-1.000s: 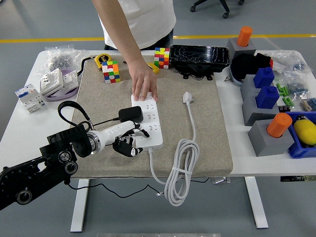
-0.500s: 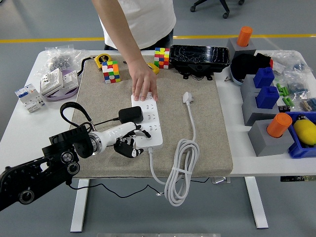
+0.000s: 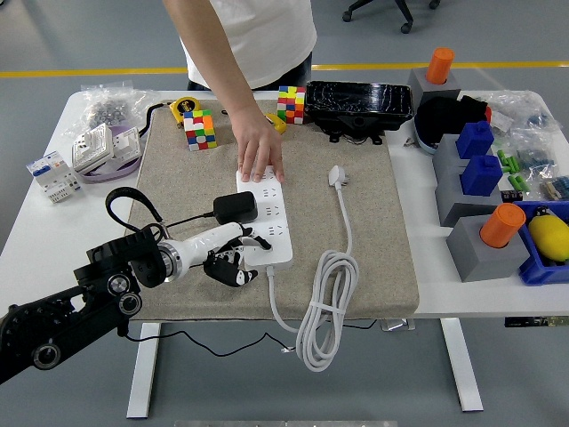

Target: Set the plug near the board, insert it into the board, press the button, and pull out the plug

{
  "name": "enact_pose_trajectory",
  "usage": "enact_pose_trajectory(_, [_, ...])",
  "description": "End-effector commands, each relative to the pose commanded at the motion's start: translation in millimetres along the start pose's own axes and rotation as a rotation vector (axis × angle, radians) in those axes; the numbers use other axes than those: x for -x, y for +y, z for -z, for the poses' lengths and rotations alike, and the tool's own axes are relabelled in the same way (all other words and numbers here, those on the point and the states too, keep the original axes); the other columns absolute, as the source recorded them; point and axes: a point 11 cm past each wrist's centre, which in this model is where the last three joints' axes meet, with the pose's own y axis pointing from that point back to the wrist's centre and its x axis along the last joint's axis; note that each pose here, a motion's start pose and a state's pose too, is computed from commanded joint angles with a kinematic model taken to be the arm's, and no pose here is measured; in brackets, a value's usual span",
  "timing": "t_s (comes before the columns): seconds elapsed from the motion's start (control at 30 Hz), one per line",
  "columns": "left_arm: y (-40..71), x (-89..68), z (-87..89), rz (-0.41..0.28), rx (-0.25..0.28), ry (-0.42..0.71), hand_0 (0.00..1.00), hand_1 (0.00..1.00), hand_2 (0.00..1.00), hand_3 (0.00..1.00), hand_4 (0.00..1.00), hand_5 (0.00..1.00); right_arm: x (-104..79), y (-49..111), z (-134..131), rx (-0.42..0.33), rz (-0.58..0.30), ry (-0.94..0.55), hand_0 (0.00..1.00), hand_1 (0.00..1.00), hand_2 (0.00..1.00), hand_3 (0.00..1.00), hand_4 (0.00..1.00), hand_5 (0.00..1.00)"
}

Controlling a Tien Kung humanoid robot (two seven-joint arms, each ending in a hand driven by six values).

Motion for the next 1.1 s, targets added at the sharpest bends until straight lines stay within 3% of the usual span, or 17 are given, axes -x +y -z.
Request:
enact_pose_trajectory(0.17, [1.8, -16.4, -3.7, -0.078, 0.061, 0.085, 0.127, 0.046, 0.179, 0.618, 0.710, 0.010, 0.6, 0.0, -1, 0.002, 0.000, -0.004, 0.674, 0.676, 0.672, 0.588, 0.984, 0.529])
enact_pose_trajectory(0.27, [1.8, -28.9, -0.5, -0.177, 0.094, 0.107, 0.127, 0.046, 0.179, 0.618, 0.710, 0.010, 1.9, -0.2, -2, 0.003, 0.002, -0.006, 0.674, 0.676, 0.672, 0.588, 0.984, 0.529])
enact_pose_trajectory(0.3, [2.0, -31.5, -0.2, -0.199, 0.102, 0.118, 0.206, 0.130, 0.264, 0.600, 0.728, 0.080, 2.1, -0.2, -3, 0.003, 0.003, -0.006, 0.673, 0.677, 0.672, 0.588, 0.984, 0.529])
enact_pose_trajectory(0.47, [0.4, -46.3, -0.3, -0.334, 0.145, 0.137, 0.206, 0.130, 0.264, 0.600, 0.728, 0.080, 3.3, -0.1, -7, 0.009, 0.004, -0.013, 0.673, 0.677, 0.672, 0.588, 0.984, 0.529])
enact_pose_trajectory(0.5, [-0.2, -47.5, -0.8, -0.349, 0.148, 0.122, 0.410, 0.503, 0.523, 0.595, 0.806, 0.123, 3.4, -0.1, -7, 0.010, 0.004, -0.013, 0.676, 0.676, 0.672, 0.588, 0.984, 0.529])
enact_pose_trajectory(0.6, [-2.9, -51.7, -4.2, -0.399, 0.167, 0.078, 0.410, 0.503, 0.523, 0.595, 0.806, 0.123, 3.9, -0.1, -8, 0.011, 0.005, -0.017, 0.676, 0.676, 0.672, 0.588, 0.984, 0.529])
enact_pose_trajectory(0.67, [-6.2, -52.5, -4.8, -0.413, 0.162, 0.035, 0.410, 0.503, 0.523, 0.595, 0.806, 0.123, 4.3, -0.2, -8, 0.011, 0.006, -0.020, 0.676, 0.676, 0.672, 0.588, 0.984, 0.529])
enact_pose_trajectory(0.7, [-8.2, -52.4, -4.7, -0.415, 0.156, 0.014, 0.748, 0.794, 0.766, 0.789, 0.998, 0.241, 4.6, -0.2, -8, 0.011, 0.007, -0.021, 0.675, 0.677, 0.672, 0.588, 0.985, 0.530])
enact_pose_trajectory(0.87, [-18.7, -47.6, 4.1, -0.374, 0.075, -0.051, 0.748, 0.794, 0.766, 0.789, 0.998, 0.241, 6.1, -0.4, -8, 0.011, 0.010, -0.023, 0.675, 0.677, 0.672, 0.588, 0.985, 0.530])
enact_pose_trajectory(0.9, [-20.2, -46.4, 6.3, -0.367, 0.061, -0.056, 0.815, 0.875, 0.869, 0.857, 0.998, 0.306, 6.3, -0.5, -8, 0.011, 0.010, -0.023, 0.677, 0.676, 0.671, 0.587, 0.985, 0.529])
enact_pose_trajectory(0.93, [-22.3, -44.4, 9.9, -0.356, 0.041, -0.067, 0.815, 0.875, 0.869, 0.857, 0.998, 0.306, 6.4, -0.5, -9, 0.011, 0.010, -0.024, 0.677, 0.676, 0.671, 0.587, 0.985, 0.529])
enact_pose_trajectory(1.1, [-26.1, -39.7, 17.3, -0.352, 0.019, -0.083, 0.802, 0.855, 0.853, 0.854, 0.998, 0.337, 6.7, -0.5, -10, 0.013, 0.010, -0.026, 0.675, 0.676, 0.671, 0.587, 0.984, 0.529])
